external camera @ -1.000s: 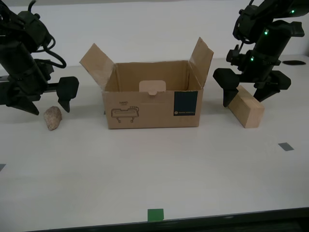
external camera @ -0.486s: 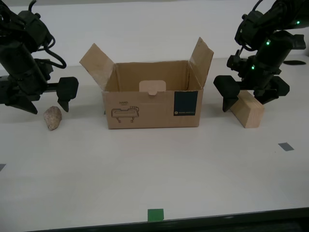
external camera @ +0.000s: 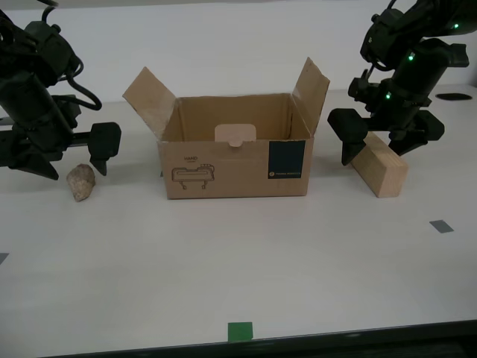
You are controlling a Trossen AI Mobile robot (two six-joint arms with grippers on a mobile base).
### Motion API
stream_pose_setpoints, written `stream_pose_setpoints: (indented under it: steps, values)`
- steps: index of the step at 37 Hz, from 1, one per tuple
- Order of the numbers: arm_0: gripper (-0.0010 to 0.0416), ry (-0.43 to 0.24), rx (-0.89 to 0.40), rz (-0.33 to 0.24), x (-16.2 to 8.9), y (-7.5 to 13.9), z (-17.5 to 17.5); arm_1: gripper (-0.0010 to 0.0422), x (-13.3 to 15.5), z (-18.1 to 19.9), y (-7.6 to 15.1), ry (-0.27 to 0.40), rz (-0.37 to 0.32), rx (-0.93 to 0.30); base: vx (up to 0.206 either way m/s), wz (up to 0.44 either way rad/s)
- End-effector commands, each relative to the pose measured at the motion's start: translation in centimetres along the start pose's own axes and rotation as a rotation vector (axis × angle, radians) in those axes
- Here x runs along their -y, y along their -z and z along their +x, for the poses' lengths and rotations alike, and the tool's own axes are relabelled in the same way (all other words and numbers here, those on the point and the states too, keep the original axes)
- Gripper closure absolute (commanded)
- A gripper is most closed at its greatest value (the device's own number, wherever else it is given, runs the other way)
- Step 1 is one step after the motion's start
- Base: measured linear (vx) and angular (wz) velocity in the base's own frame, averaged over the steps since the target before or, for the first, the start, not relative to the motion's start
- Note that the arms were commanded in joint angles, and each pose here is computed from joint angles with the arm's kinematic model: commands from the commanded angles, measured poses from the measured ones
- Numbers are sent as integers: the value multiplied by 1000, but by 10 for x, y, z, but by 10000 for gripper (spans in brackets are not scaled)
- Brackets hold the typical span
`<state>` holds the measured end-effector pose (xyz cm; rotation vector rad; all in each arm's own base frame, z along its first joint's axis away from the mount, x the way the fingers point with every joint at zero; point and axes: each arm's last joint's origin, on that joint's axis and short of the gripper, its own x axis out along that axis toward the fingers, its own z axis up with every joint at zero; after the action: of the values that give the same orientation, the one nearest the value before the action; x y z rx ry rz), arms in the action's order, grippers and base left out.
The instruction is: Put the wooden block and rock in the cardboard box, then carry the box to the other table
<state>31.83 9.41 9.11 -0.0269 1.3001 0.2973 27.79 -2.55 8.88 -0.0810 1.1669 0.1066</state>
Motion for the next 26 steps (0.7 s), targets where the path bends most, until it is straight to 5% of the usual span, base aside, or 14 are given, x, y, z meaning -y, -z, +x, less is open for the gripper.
stream_pose_setpoints:
  steps: [1, 26]
  values:
    - [15, 4, -7, -1, 0, 1, 0, 16, -1, 0, 1, -26, -1, 7, 0, 0]
    - [16, 4, -11, -2, 0, 3, 1, 16, -4, 6, 16, -31, -9, 43, 0, 0]
